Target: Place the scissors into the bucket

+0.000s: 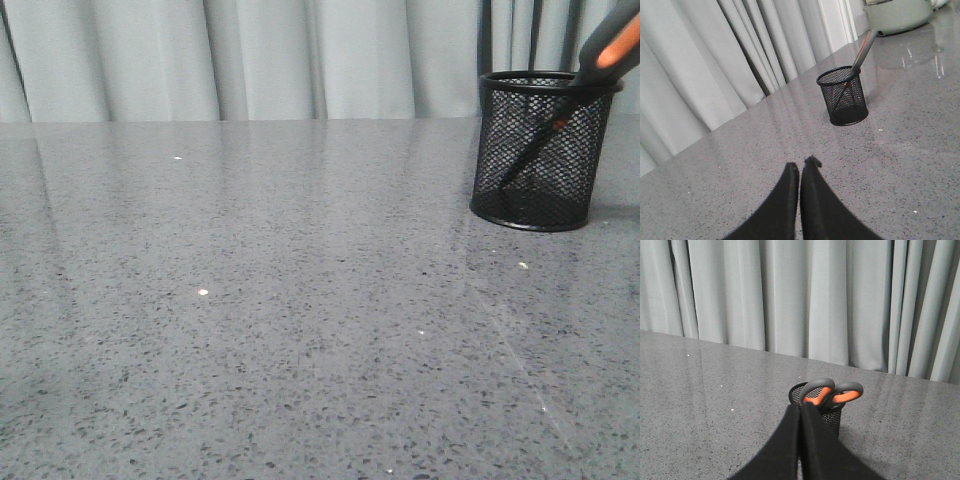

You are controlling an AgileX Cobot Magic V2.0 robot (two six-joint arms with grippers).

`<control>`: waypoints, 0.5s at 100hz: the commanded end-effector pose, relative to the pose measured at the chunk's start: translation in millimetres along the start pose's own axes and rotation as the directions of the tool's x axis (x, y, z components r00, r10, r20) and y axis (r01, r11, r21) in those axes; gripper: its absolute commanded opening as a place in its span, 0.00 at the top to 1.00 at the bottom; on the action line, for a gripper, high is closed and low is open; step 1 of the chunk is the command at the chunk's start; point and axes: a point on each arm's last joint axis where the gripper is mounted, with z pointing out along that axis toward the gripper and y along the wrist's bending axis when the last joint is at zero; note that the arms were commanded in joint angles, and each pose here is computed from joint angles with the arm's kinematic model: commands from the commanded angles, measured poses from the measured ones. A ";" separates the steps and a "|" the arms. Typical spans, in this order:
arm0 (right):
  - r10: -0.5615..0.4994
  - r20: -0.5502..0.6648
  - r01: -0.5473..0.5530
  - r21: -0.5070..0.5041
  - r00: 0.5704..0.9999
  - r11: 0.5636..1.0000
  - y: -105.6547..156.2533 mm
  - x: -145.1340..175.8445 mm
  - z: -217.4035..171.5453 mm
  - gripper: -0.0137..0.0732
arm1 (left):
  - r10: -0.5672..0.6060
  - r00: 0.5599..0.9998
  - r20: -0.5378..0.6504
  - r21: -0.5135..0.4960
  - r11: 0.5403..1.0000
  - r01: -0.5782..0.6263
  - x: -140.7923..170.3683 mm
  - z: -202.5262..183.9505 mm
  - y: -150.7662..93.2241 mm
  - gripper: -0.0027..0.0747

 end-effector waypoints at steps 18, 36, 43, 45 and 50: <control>-0.008 0.097 0.005 0.026 0.995 1.000 -1.2 -12.4 -5.2 0.91 | 0.009 0.995 0.099 -0.032 0.999 -0.006 -15.2 -2.6 4.5 0.99; -0.008 0.097 0.005 0.026 0.995 1.000 -1.2 -12.4 -5.2 0.91 | 0.016 0.995 0.102 -0.200 0.980 0.005 -12.0 -2.3 13.6 0.99; -0.008 0.097 0.005 0.026 0.995 1.000 -1.2 -12.4 -5.2 0.91 | 0.007 0.990 0.140 -0.283 0.959 0.034 -1.8 0.2 15.3 0.99; -0.008 0.097 0.005 0.026 0.995 1.000 -1.2 -12.4 -5.2 0.91 | 0.009 0.988 0.156 -0.306 0.951 0.040 2.6 1.1 15.3 0.99; -0.008 0.097 0.005 0.026 0.995 1.000 -1.2 -12.4 -5.2 0.91 | -0.012 0.979 0.204 -0.350 0.933 0.084 14.0 2.1 14.9 0.99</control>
